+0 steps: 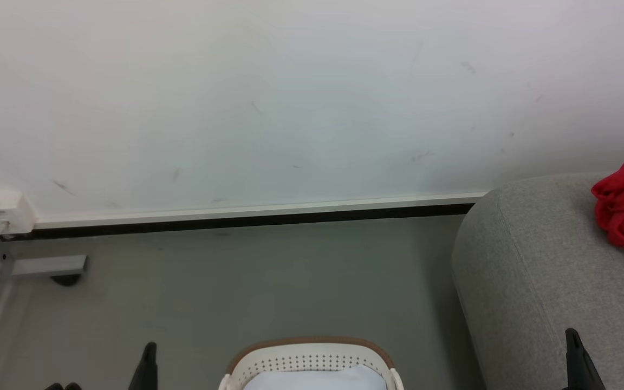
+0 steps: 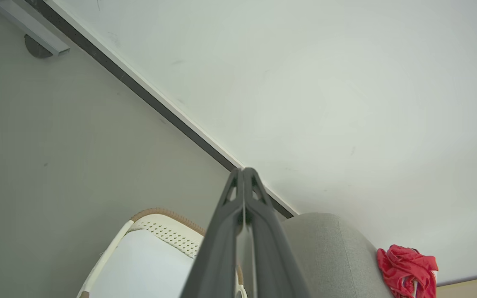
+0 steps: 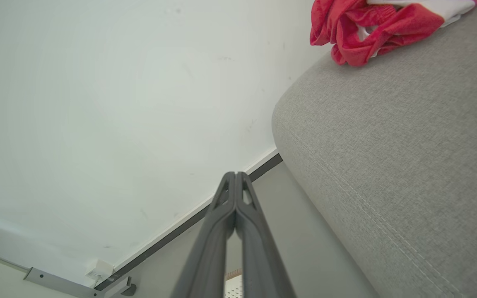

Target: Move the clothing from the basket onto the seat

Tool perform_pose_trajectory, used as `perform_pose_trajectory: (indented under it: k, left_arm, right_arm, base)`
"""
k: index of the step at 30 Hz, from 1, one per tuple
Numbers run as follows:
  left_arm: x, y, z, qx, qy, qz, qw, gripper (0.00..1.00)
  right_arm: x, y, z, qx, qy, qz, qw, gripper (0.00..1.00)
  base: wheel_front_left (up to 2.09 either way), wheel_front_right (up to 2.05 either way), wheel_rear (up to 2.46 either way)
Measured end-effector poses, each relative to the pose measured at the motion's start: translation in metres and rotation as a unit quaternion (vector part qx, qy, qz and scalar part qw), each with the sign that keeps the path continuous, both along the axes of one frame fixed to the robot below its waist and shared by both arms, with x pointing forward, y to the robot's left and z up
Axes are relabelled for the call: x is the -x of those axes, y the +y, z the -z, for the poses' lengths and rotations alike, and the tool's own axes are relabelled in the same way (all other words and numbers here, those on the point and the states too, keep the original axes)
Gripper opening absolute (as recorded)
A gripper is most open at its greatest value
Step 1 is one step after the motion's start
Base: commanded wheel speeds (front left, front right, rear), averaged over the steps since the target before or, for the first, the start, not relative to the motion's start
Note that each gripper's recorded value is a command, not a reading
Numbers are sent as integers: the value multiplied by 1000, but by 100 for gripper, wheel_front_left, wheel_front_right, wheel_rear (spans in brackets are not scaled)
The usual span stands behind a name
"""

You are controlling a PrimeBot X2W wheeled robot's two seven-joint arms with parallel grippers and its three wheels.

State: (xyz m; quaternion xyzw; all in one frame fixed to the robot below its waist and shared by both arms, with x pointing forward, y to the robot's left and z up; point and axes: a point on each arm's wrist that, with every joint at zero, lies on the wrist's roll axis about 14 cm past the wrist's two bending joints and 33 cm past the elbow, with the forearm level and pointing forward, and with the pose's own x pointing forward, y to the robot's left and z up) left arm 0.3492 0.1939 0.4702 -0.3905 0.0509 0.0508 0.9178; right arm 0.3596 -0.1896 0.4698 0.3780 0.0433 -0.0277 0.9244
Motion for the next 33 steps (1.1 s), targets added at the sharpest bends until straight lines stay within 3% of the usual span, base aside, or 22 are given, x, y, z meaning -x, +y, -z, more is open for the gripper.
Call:
perform_pose_trajectory:
  k: [17, 33]
  left_arm:
    - [-10, 2, -6, 104, -8, -6, 994, 0]
    - [-18, 3, -13, 184, -21, -8, 983, 0]
  right_arm:
    - [-7, -3, -8, -105, -7, 12, 994, 0]
    - [-13, -5, -14, -192, -15, 17, 981, 0]
  base:
    - [0, 0, 0]
    - [0, 0, 0]
